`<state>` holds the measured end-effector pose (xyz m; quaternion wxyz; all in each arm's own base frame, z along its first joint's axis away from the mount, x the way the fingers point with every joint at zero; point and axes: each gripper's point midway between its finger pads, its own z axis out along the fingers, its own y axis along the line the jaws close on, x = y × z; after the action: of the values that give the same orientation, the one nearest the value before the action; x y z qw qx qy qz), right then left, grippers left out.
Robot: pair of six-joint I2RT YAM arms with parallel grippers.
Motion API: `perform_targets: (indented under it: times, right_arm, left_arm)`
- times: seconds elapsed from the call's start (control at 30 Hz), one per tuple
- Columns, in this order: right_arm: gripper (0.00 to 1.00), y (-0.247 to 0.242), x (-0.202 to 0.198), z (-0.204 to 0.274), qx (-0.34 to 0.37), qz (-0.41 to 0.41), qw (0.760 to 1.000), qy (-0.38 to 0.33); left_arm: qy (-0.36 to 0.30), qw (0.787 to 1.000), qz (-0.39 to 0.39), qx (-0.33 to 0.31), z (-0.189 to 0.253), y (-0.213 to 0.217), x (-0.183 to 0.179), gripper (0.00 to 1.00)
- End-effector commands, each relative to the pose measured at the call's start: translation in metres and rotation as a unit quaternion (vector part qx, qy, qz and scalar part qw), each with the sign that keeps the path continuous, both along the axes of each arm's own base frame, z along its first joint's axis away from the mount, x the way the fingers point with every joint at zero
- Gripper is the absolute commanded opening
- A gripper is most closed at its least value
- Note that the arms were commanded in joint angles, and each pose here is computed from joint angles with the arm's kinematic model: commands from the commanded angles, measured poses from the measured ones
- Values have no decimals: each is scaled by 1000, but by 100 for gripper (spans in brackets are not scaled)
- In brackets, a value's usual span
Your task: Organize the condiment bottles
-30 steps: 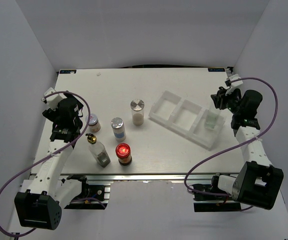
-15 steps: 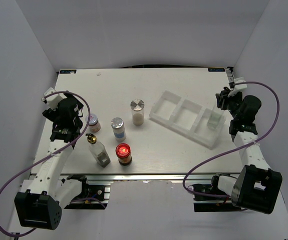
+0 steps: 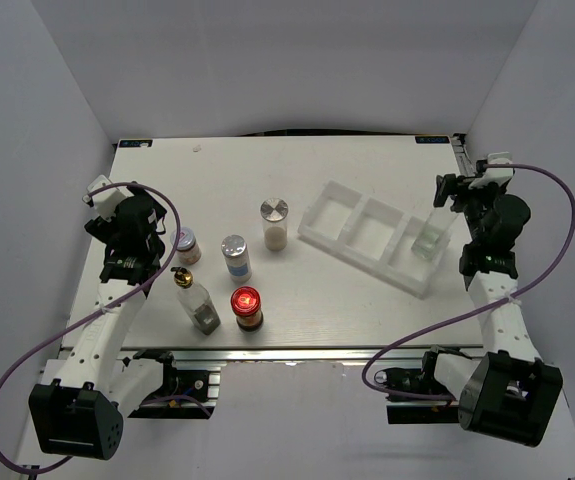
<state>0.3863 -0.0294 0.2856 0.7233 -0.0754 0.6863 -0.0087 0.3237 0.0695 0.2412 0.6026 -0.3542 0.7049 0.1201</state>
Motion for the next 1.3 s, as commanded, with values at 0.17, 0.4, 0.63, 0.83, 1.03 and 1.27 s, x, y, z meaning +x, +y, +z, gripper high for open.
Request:
perform_targets:
  times: [0.17, 0.4, 0.63, 0.83, 1.03, 1.27]
  right_arm:
    - [89, -48, -19, 29, 85, -155, 984, -2]
    - [89, -23, -33, 73, 63, -92, 994, -13]
    - [89, 8, -46, 138, 30, -8, 998, -46]
    - [89, 111, -68, 133, -11, 229, 973, 7]
    - [89, 241, -116, 92, -33, 428, 903, 36]
    - [89, 382, -177, 36, -88, 580, 807, 67]
  left_arm:
    - [-7, 1000, -5, -4, 6, -2, 3, 98]
    - [-5, 1000, -3, -3, 6, -1, 2, 98]
    - [2, 1000, 2, 0, 6, 1, 2, 98]
    - [1, 1000, 1, 1, 15, 1, 2, 98]
    - [0, 997, -69, -18, 22, -22, 16, 98]
    - [-21, 987, -157, -33, 27, -51, 24, 98]
